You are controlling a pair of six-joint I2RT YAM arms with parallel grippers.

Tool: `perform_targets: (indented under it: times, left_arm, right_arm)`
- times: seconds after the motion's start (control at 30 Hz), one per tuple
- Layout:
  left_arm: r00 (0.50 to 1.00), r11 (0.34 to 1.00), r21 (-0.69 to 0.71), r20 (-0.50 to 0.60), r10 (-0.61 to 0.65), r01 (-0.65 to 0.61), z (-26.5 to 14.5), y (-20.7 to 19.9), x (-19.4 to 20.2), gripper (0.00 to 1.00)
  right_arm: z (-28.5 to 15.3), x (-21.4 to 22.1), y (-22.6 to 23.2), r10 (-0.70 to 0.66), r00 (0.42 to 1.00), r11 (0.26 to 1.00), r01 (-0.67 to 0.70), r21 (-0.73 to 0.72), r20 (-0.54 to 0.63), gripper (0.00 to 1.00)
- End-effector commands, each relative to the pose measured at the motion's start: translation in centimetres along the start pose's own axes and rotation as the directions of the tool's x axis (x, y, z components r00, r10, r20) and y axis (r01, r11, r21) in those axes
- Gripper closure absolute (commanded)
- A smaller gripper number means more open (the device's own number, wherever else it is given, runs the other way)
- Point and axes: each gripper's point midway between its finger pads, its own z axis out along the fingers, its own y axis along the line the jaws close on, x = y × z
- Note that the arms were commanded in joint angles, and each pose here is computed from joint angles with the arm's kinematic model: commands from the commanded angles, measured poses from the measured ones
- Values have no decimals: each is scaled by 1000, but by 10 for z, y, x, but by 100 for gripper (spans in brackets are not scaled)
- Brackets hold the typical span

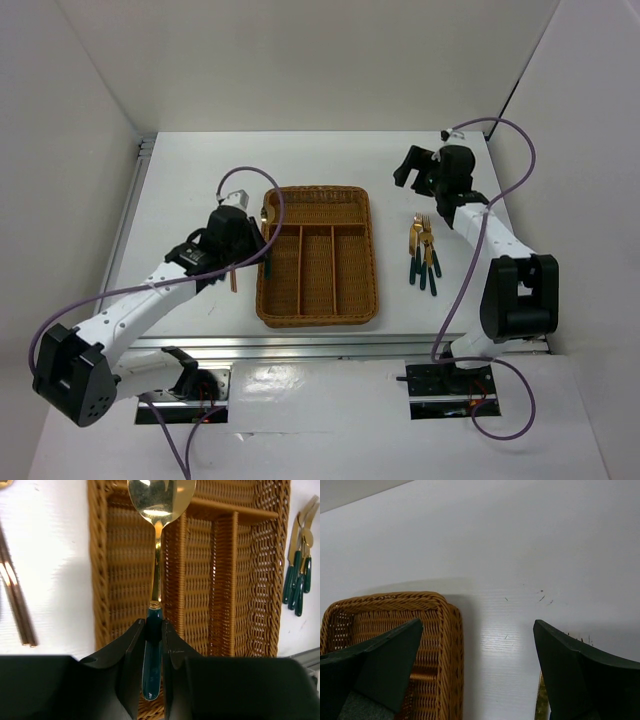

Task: Sort the eating utensils into containers

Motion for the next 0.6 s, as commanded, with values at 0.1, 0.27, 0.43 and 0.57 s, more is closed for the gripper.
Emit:
perform_targets:
  times: [0.1, 0.27, 0.43, 0.57]
  left_arm:
    - [997, 997, 27, 24, -74, 73, 14, -28, 14, 78]
    - [997, 996, -57, -16, -71, 70, 32, -17, 34, 78]
    - [997, 992, -118, -44, -59, 54, 49, -5, 46, 78]
    - [996, 994, -106, -85, -30, 21, 58, -11, 54, 74]
  right_arm:
    - [-11, -8, -2, 15, 999, 1000, -16, 15, 40, 0]
    - [-13, -3, -3, 15, 999, 1000, -16, 16, 38, 0]
    - [-13, -3, -3, 25, 999, 1000, -25, 16, 38, 0]
    - [-8, 3, -6, 26, 999, 999, -27, 23, 21, 0]
